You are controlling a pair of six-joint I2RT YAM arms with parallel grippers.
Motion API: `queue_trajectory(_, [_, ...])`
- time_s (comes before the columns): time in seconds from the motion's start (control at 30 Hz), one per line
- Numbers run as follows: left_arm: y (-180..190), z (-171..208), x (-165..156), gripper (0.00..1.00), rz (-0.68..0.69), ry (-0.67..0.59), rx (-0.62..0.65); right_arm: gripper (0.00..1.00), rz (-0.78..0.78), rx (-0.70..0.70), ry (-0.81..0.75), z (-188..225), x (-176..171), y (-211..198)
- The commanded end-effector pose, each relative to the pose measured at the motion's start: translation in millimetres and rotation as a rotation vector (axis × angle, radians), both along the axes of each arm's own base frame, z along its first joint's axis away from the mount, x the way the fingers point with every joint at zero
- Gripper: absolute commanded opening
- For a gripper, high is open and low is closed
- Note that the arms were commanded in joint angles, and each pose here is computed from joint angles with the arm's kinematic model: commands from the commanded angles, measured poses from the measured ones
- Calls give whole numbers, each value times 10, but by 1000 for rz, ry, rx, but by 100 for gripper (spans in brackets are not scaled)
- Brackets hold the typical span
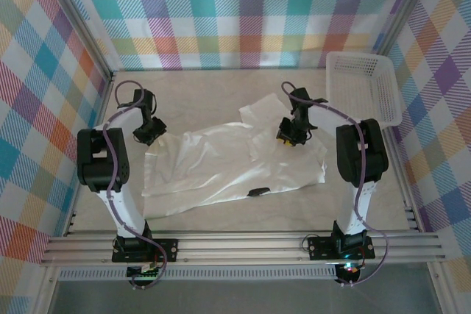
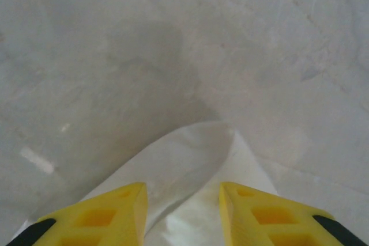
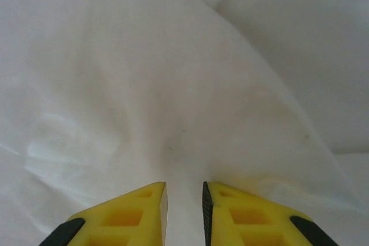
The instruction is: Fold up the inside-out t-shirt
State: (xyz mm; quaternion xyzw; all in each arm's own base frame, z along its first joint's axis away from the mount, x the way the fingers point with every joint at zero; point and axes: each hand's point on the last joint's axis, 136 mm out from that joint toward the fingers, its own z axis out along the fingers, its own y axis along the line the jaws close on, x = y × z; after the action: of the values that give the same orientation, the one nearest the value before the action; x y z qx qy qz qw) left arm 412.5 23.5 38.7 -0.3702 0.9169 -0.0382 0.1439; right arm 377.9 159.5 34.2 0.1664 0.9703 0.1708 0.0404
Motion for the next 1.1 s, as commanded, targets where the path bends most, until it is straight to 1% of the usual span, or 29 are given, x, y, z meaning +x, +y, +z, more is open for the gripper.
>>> queue_trajectory(0.0, [28,-23,150,36,-13,-15,-4,24,28,21,3,-11,-46,25])
queue_trajectory(0.07, [-16,-69,183,36,-23,-19,-28,24,26,26,13,-40,-74,27])
queue_trajectory(0.17, [-50,-102,206,29,-28,-25,-48,24,25,30,26,-79,-99,30])
queue_trajectory(0.27, [-47,-85,220,13,-27,-28,-49,24,25,16,46,-147,-149,5])
queue_trajectory(0.33, [-30,-6,240,5,-24,-39,-49,23,-3,-32,76,-229,-220,-103])
queue_trajectory(0.5, [190,265,321,0,1,-82,-30,18,-105,-61,140,-416,-396,-375])
queue_trajectory(0.6, [289,332,440,0,-19,-95,-49,17,-107,-59,141,-436,-434,-400])
queue_trajectory(0.7, [340,318,549,0,-52,-91,-49,16,-112,-64,151,-427,-471,-414])
queue_trajectory(0.83, [480,221,564,0,-26,-73,-49,17,-115,-63,147,-376,-512,-425])
queue_trajectory(0.9, [474,175,571,0,-21,-76,-74,19,-90,-21,129,-297,-479,-346])
queue_trajectory(0.97, [424,151,599,6,-33,-87,-103,25,-76,15,97,-110,-390,-276])
queue_trajectory(1.07, [356,202,650,19,-43,-120,-142,33,-72,10,-52,376,-51,-273])
